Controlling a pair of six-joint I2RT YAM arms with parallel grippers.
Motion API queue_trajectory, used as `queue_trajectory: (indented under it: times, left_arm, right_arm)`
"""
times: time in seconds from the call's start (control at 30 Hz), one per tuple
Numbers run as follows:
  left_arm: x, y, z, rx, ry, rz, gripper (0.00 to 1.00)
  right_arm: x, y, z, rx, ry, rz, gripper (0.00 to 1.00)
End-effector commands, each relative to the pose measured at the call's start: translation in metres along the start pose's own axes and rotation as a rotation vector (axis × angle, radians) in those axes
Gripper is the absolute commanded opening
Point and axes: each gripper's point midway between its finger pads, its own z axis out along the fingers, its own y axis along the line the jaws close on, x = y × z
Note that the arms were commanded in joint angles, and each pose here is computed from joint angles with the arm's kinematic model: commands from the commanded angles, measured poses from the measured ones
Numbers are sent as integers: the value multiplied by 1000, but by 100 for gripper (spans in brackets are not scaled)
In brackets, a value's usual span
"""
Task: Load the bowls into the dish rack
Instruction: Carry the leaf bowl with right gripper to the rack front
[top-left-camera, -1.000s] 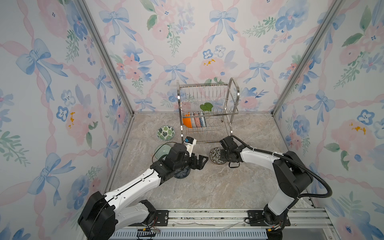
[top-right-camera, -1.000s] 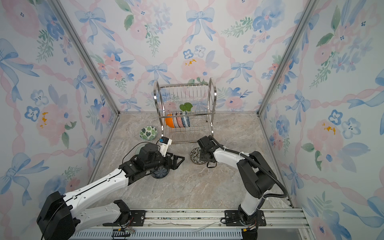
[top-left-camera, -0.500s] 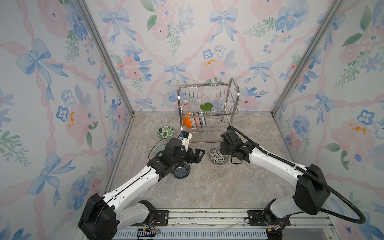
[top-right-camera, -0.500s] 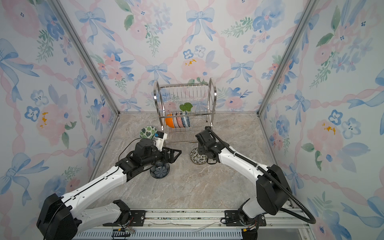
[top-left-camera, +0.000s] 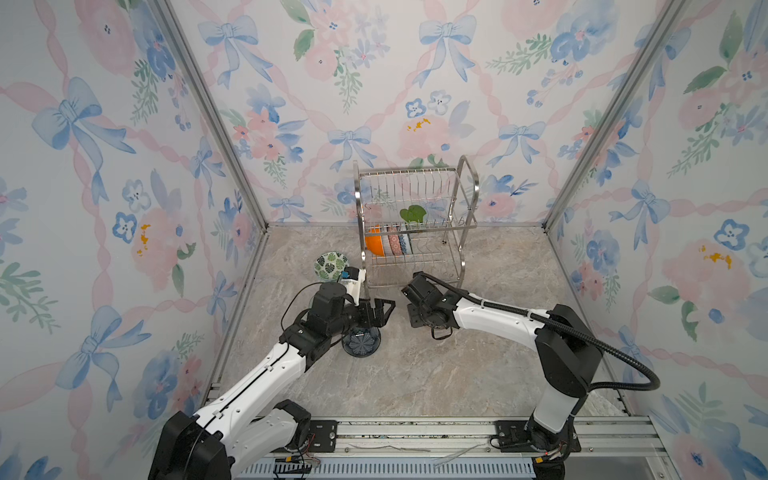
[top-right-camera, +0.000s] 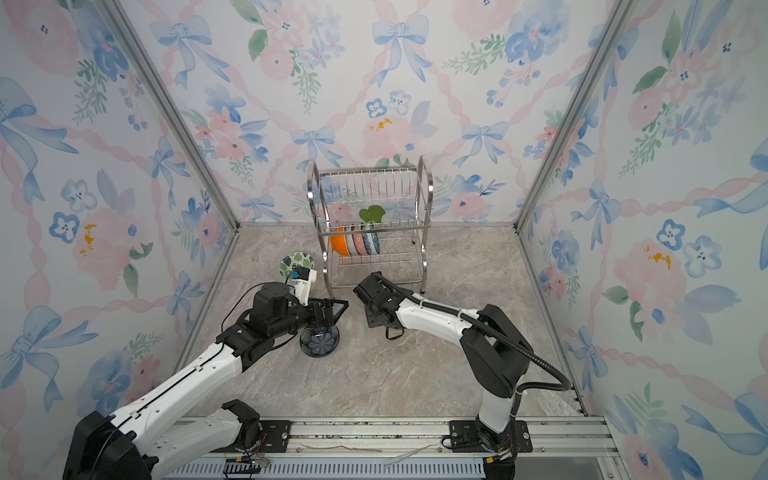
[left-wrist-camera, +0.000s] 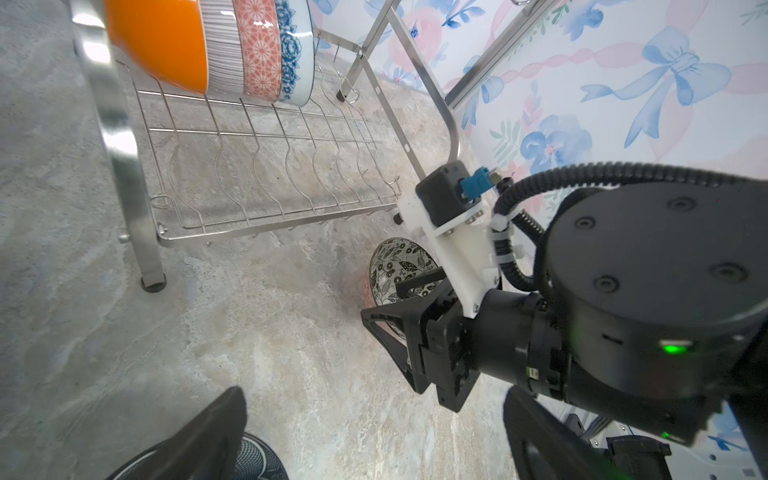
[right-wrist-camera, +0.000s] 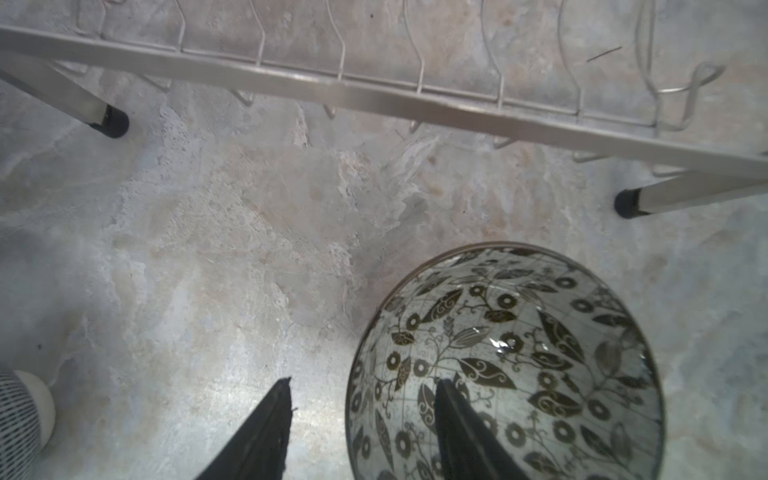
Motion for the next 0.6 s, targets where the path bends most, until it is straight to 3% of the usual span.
queue_trajectory:
  times: [0.0, 0.57]
  left_arm:
    - [4, 1, -3, 5, 11, -19, 98]
    - [14, 3, -5, 13, 40, -26, 98]
  right_arm:
    - [1, 3, -4, 9, 21, -19, 55]
    - [20, -1, 22, 62, 82, -52, 40]
